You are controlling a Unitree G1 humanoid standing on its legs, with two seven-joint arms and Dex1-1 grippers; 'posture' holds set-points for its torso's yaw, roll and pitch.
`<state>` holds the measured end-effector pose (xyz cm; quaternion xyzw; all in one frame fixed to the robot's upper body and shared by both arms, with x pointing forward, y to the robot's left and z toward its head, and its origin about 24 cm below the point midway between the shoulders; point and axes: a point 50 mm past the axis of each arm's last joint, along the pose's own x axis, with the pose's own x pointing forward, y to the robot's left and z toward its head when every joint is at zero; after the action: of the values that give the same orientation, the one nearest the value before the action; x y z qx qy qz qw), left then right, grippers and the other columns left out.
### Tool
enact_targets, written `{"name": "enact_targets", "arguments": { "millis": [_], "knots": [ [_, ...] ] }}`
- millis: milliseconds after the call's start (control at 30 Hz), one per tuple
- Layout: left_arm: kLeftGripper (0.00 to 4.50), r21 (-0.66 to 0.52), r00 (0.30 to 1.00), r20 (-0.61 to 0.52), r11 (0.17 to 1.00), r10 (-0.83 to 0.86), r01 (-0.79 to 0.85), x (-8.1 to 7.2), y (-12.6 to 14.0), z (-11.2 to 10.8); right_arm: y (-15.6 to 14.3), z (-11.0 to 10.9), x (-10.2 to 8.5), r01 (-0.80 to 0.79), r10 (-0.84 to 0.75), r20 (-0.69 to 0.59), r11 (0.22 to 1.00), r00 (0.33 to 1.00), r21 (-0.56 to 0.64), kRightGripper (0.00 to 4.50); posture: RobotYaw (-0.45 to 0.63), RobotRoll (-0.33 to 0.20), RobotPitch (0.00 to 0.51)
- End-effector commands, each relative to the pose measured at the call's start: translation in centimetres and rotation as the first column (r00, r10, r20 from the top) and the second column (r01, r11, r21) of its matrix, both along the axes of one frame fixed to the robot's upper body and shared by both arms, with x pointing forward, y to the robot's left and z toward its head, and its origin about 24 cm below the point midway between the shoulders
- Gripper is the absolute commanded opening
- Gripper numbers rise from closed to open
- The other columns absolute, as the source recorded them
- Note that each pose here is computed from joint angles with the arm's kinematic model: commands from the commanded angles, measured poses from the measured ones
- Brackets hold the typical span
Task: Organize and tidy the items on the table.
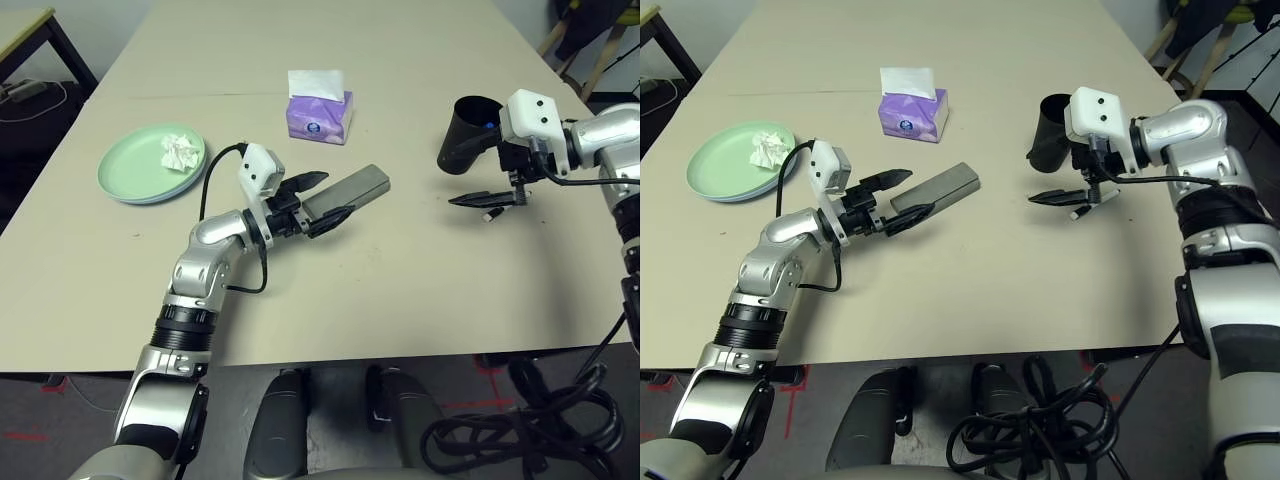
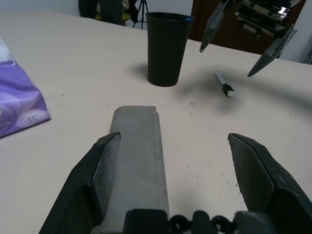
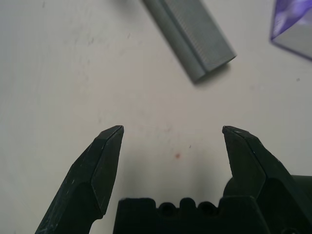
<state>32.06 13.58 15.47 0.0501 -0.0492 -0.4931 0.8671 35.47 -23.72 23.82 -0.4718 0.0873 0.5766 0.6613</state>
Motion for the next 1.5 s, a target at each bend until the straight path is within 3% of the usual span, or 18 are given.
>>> {"name": "enact_targets", "arguments": {
  "millis": [33, 267, 467, 800, 1200, 1300, 1500],
  "knots": [
    [4.5, 0.002, 1.0, -0.001, 1.0, -0.012, 0.012, -0.4, -0.1, 0.3, -0.9, 0.2, -0.4, -0.027, 0.028, 0.011, 0.992, 1.0, -0.126, 4.46, 0.09, 0.0, 0.275],
    [4.5, 0.0, 1.0, -0.008, 1.0, 0.0, 0.0, -0.4, 0.1, 0.1, -2.0, 0.6, -0.6, -0.053, 0.074, 0.041, 0.922, 0.996, -0.383, 4.46, 0.08, 0.0, 0.3],
    [4.5, -0.013, 1.0, 0.004, 1.0, 0.005, -0.005, -0.6, 0.0, 0.3, -2.7, -0.2, -0.5, -0.04, 0.077, 0.051, 0.856, 0.996, -0.515, 4.46, 0.09, 0.0, 0.318],
    [4.5, -0.035, 0.997, 0.078, 0.999, 0.014, -0.011, -1.0, 0.0, 1.2, -2.6, -1.4, 0.0, -0.015, 0.085, 0.094, 0.814, 0.992, -0.581, 4.46, 0.11, 0.0, 0.316],
    [4.5, -0.03, 0.994, 0.098, 0.998, 0.051, -0.048, -1.0, 0.0, 1.2, -1.6, -1.4, 0.5, -0.052, 0.134, 0.077, 0.758, 0.988, -0.65, 4.46, 0.13, 0.0, 0.311],
    [4.5, -0.033, 0.994, 0.097, 0.998, 0.054, -0.051, -1.1, 0.0, 1.2, -1.4, -1.3, 0.6, -0.06, 0.132, 0.06, 0.748, 0.989, -0.661, 3.84, 0.13, 0.0, 0.31],
    [4.5, -0.038, 0.993, 0.097, 0.998, 0.061, -0.057, -1.0, -0.1, 1.3, -1.0, -0.9, 0.6, -0.074, 0.134, 0.042, 0.752, 0.99, -0.655, 1.6, 0.13, 0.0, 0.301]
  ]
}}
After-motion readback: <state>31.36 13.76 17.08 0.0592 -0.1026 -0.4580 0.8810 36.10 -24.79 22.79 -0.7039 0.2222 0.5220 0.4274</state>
